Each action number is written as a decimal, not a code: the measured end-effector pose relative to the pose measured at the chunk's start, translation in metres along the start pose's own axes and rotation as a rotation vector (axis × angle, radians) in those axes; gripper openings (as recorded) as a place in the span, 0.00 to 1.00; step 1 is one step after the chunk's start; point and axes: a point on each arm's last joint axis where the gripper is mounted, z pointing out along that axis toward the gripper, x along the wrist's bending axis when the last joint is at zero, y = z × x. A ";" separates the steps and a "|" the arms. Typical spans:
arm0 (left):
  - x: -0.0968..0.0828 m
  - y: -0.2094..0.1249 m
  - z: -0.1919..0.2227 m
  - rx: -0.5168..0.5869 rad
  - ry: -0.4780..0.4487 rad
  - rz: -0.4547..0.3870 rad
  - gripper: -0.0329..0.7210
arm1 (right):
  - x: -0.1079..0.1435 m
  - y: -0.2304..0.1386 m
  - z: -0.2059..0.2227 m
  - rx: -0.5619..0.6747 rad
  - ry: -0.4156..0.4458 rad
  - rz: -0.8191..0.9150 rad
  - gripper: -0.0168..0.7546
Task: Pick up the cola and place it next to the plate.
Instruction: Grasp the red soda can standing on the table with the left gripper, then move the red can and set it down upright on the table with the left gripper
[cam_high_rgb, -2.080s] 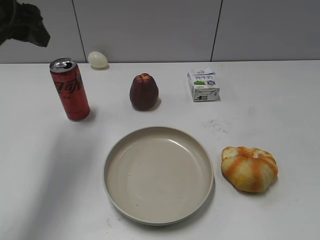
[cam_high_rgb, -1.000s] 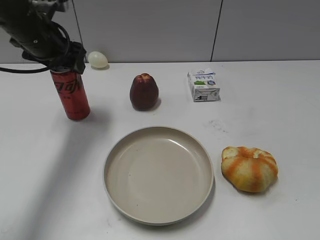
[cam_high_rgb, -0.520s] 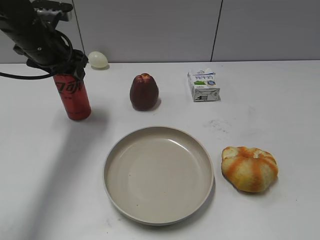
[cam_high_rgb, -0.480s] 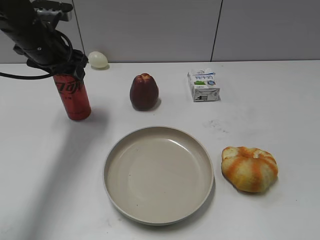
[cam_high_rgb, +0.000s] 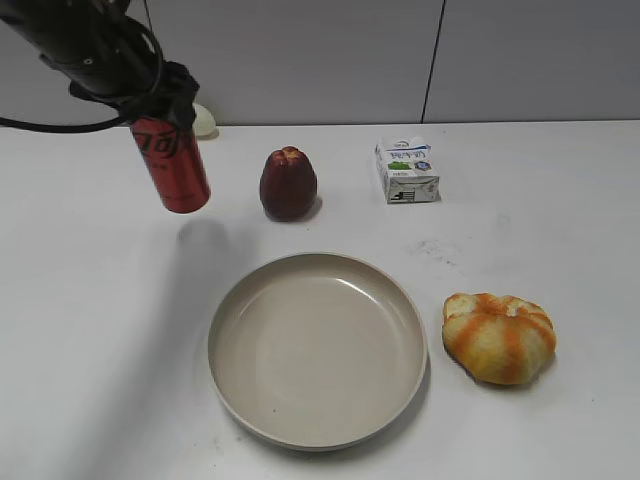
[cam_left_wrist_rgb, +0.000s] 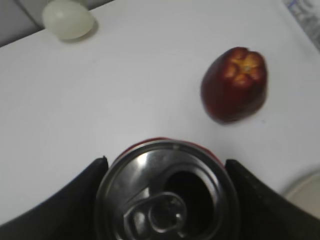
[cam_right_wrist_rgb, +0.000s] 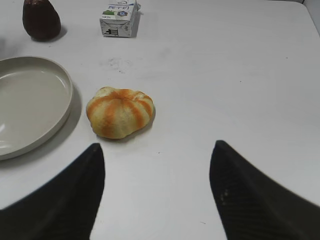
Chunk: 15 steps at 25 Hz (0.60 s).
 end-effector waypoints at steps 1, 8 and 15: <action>-0.010 0.003 -0.003 -0.009 -0.014 0.021 0.73 | 0.000 0.000 0.000 0.000 0.000 0.000 0.71; -0.073 0.022 -0.015 -0.076 -0.096 0.158 0.73 | 0.000 0.000 0.000 0.000 0.000 0.000 0.71; -0.108 0.032 0.007 -0.050 -0.126 0.238 0.73 | 0.000 0.000 0.000 0.000 0.000 0.000 0.71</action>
